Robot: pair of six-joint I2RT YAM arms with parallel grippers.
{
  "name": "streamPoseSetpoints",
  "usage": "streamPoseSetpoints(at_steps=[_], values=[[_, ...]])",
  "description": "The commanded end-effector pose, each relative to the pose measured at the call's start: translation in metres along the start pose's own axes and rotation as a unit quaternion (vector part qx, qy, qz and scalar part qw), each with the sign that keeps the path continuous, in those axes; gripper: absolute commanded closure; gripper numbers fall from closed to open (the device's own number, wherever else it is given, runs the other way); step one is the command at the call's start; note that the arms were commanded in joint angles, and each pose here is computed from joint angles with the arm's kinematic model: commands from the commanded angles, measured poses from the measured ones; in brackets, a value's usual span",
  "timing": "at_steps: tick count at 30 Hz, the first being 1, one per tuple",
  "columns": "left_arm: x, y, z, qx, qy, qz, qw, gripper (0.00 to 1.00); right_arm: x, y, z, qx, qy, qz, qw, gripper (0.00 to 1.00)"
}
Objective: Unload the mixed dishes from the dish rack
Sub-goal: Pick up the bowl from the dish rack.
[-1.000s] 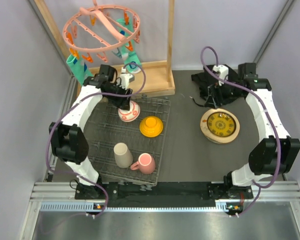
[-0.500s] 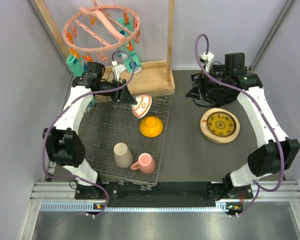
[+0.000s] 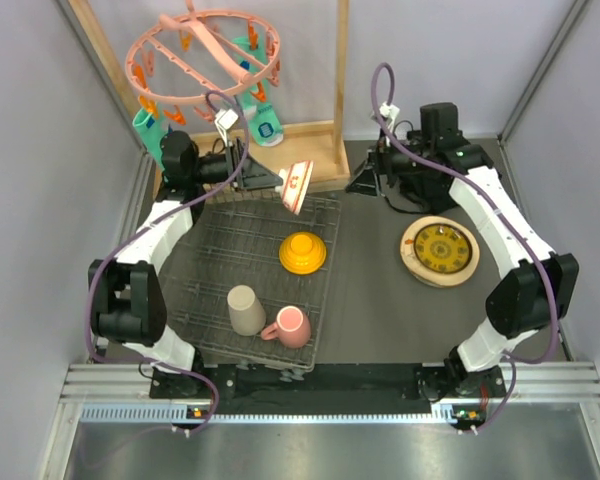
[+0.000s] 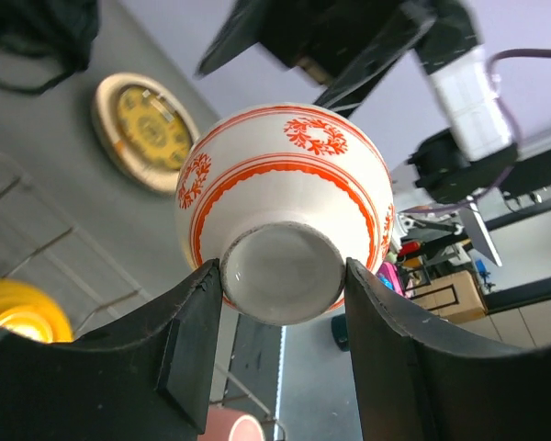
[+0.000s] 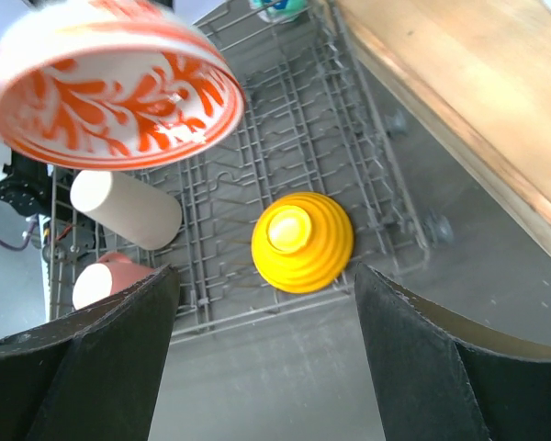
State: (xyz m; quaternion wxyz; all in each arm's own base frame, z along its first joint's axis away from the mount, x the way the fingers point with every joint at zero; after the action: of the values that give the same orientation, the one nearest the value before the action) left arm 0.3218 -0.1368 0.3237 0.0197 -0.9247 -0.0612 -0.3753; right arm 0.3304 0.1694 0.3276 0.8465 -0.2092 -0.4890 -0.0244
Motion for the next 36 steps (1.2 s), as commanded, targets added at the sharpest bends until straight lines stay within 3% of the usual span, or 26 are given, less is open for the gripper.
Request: streamPoseSetpoints(at_steps=[1, 18, 36], values=[[0.020, -0.006, -0.050, -0.065, 0.087, -0.012, 0.994, 1.00, 0.020, 0.018, 0.010, 0.028, -0.044, -0.020, 0.998, 0.23], [0.019, -0.005, -0.046, -0.075, 0.076, -0.022, 0.994, 1.00, 0.055, 0.041, 0.039, 0.096, -0.043, -0.070, 0.992, 0.24], [0.016, -0.006, -0.049, -0.074, 0.076, -0.023, 0.994, 1.00, 0.065, 0.070, 0.057, 0.124, -0.054, -0.067, 0.988, 0.28]])
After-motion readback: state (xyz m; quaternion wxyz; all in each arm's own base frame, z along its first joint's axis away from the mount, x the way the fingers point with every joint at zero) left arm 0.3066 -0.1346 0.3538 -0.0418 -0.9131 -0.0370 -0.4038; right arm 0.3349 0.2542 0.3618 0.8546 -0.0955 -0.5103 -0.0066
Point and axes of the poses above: each gripper's point midway between its finger pads, its own y axis out along the fingers, its own z axis along the line the jaws close on, x = y × z, the point moved 8 cm from there along -y, back along the fingers, and after that the axes turned 8 degrees about y, right-handed, at the moved point
